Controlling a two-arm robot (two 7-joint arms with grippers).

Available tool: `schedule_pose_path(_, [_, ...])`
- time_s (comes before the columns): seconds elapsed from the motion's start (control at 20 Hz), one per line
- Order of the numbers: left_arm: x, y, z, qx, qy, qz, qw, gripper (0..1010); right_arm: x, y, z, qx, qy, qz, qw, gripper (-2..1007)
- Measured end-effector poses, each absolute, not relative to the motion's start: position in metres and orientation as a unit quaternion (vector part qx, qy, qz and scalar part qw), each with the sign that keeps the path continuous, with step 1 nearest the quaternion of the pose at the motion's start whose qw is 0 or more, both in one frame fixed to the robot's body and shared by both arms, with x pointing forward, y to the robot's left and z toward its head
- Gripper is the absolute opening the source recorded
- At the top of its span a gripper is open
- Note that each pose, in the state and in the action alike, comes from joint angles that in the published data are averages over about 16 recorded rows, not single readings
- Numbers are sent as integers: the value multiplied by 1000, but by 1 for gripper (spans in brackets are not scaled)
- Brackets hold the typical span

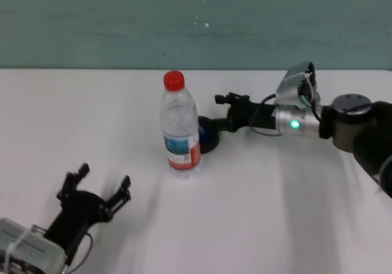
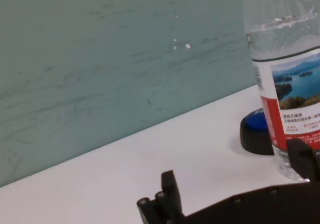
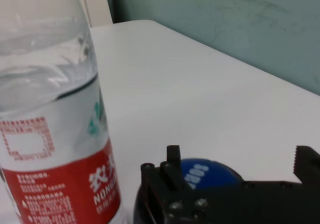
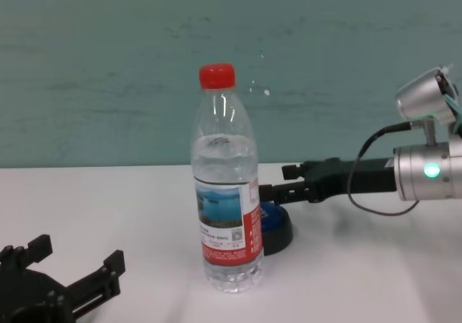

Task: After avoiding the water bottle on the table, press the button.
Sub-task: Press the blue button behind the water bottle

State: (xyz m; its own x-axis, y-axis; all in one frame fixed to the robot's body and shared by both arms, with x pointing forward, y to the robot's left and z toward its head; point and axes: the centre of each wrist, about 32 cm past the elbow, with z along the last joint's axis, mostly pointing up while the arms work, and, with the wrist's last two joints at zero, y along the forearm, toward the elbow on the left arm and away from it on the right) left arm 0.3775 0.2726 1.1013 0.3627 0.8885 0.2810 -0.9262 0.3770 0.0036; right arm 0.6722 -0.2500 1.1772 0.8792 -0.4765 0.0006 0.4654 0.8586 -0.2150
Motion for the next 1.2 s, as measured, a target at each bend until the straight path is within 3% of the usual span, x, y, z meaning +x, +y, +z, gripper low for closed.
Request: schedule_pose_path(1.2, [377,273,1101,81,-117,552,821,1000,661,-253,1168,-111,34,-260,958,1004])
